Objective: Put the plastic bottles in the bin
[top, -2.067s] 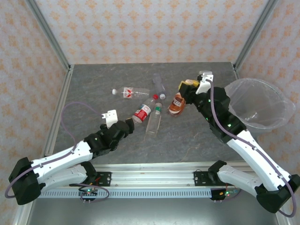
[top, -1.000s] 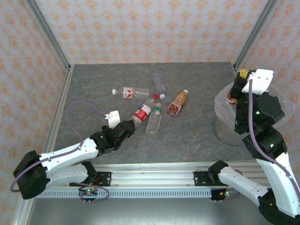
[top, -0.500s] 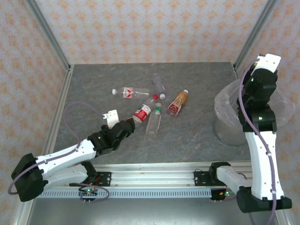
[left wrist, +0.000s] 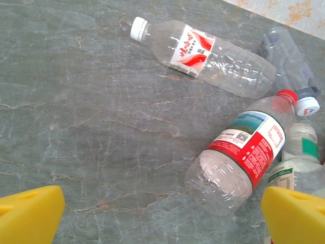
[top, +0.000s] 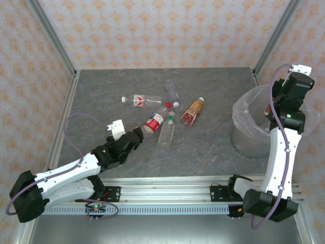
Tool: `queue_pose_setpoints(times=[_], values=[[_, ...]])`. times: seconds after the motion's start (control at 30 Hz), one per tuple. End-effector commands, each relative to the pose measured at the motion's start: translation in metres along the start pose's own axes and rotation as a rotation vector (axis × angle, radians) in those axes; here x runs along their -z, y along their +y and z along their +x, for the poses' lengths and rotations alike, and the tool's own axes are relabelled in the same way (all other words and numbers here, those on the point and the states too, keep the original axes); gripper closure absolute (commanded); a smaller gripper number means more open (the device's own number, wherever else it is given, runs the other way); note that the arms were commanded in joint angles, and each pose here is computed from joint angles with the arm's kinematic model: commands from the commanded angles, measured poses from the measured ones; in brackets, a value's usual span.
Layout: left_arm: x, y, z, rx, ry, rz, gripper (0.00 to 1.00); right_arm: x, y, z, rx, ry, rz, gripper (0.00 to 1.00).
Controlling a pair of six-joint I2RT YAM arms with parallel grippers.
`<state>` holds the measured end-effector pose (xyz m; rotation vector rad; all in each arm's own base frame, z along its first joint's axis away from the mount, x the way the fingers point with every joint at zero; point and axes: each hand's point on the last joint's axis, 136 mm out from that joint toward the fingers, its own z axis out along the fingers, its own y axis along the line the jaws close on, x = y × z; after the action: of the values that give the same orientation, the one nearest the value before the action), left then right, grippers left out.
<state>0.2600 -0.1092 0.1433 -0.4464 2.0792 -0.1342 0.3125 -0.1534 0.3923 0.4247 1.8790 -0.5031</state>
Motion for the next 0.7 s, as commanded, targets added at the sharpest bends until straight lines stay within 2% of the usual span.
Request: queue_pose_setpoints(times=[0.0,0.4,0.63,0.67], values=[[-0.002,0.013,-0.004,0.002,-0.037,-0.052,0.00,-0.010,0.022,0.025,-0.018,0.087,-0.113,1.00],[-0.003,0.017,-0.006,0.025,-0.047,-0.064,0.00,-0.026,0.046,0.091,-0.080,0.277,-0.199,1.00],[-0.004,0.017,-0.005,0.033,-0.041,-0.064,0.00,-0.033,0.056,0.121,-0.144,0.368,-0.222,0.93],[-0.004,0.016,-0.005,0.033,-0.040,-0.063,0.00,-0.034,0.056,0.125,-0.147,0.381,-0.216,0.89]])
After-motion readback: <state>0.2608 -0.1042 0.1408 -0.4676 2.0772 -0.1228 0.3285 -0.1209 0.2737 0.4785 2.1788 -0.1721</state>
